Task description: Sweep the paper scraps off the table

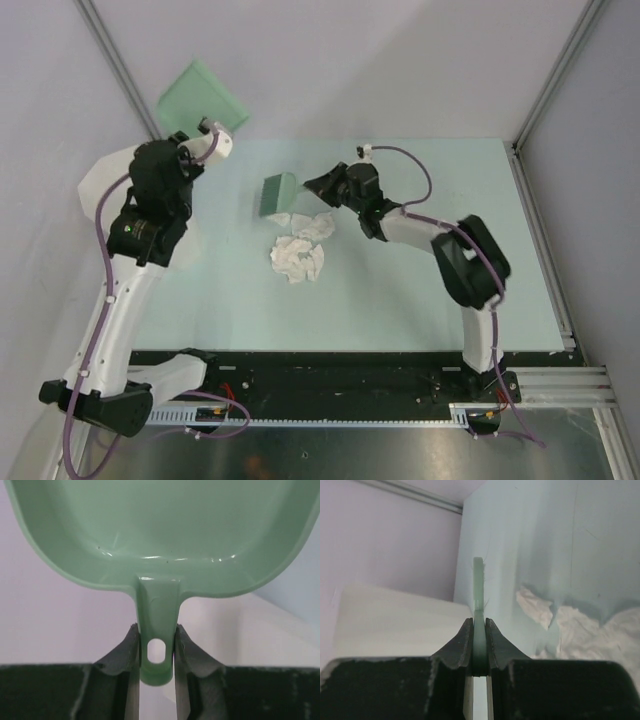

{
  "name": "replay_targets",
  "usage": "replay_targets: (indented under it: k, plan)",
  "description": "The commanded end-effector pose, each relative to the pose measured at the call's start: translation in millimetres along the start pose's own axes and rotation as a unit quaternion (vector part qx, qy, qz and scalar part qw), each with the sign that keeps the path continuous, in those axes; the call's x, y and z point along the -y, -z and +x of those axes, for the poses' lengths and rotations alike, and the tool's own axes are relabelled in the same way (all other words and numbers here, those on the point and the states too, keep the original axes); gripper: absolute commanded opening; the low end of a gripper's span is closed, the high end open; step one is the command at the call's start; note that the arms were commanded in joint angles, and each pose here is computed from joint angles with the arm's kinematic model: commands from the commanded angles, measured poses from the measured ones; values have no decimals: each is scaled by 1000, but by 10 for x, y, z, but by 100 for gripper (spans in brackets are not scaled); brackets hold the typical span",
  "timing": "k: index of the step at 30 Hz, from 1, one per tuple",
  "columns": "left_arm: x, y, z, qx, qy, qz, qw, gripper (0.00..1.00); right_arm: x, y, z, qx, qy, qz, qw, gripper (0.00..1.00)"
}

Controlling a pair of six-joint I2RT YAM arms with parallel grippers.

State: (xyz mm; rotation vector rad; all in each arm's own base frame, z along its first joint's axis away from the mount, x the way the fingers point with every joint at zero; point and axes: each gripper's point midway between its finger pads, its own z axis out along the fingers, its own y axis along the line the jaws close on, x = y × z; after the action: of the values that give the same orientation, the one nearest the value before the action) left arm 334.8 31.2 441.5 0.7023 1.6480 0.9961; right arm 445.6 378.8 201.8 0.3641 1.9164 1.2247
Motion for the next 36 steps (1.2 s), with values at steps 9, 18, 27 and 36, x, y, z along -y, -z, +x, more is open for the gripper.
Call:
replay_targets:
  k: [9,18,27,36]
  plan:
    - [1644,274,364,-12,131,240,962,0,421,-685,182,-24,-64,72,995,0]
    - [2705,563,665,-46,106,403,908,0,1220,347,-73,-63,-9,167,984,0]
    - [3412,824,1088,-109,30,512,851,0,350,926,-589,-37,133,61,989,0]
    - [3368,1139,1455,-142,-26,541,829,0,219,1675,-283,-118,373,139,910,0]
